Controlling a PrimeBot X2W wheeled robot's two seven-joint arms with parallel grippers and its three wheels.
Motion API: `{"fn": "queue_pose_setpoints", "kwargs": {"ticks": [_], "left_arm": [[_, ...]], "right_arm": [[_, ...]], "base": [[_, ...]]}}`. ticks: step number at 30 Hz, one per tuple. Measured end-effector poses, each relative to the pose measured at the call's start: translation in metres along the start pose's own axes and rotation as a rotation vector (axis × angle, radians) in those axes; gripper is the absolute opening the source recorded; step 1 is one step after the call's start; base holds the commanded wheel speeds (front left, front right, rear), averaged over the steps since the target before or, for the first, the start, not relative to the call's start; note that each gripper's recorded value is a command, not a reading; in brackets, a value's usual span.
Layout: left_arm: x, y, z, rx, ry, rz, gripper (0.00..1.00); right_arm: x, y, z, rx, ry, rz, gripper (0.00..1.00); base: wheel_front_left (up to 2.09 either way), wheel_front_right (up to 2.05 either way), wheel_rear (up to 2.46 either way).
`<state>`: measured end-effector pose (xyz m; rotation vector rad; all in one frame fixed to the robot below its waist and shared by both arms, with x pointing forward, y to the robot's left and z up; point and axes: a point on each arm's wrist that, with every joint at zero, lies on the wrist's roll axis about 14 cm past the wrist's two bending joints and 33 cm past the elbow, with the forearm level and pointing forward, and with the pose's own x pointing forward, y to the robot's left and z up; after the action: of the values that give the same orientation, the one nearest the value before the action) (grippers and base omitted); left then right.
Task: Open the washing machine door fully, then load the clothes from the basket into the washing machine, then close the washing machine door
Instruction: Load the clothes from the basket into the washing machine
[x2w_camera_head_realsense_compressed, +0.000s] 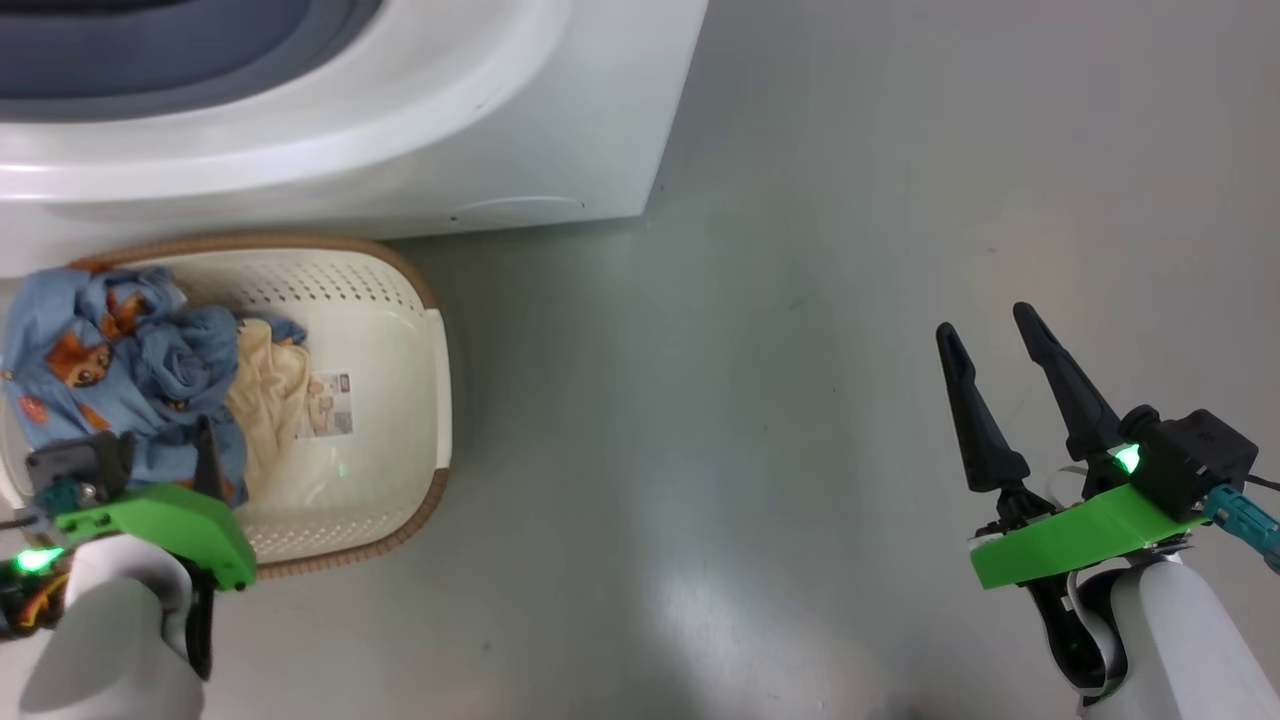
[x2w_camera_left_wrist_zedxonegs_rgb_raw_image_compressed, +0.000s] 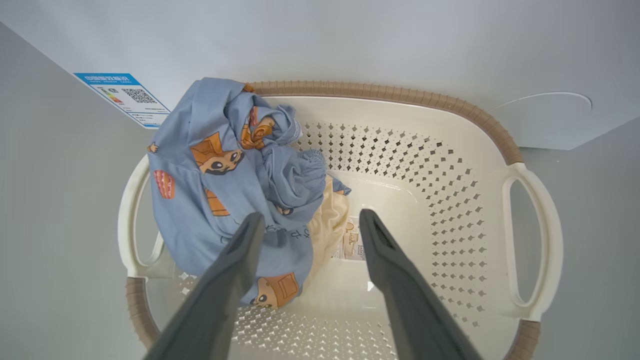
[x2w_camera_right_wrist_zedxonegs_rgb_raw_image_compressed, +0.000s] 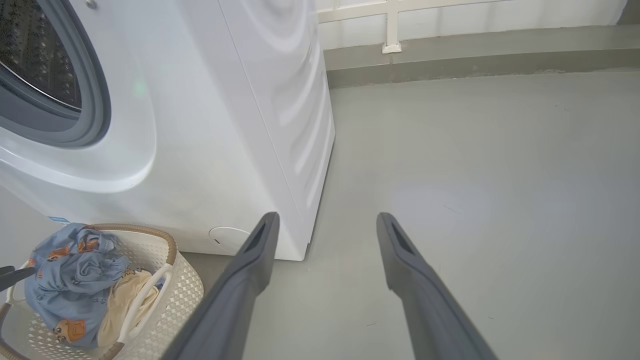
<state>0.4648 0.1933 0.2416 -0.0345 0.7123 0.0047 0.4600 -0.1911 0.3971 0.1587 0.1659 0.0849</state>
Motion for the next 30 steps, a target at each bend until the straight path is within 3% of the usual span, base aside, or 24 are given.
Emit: {"fn": "queue_pose_setpoints", "kwargs": {"ticks": [30], "left_arm": [[0.070,0.040,-0.024,0.100,0.154,0.143,1.00]], "right_arm": [[0.025,-0.015,-0.046,-0.015,0.079,-0.020,1.00]], "base": [[0.00,0.00,0.00]]}}
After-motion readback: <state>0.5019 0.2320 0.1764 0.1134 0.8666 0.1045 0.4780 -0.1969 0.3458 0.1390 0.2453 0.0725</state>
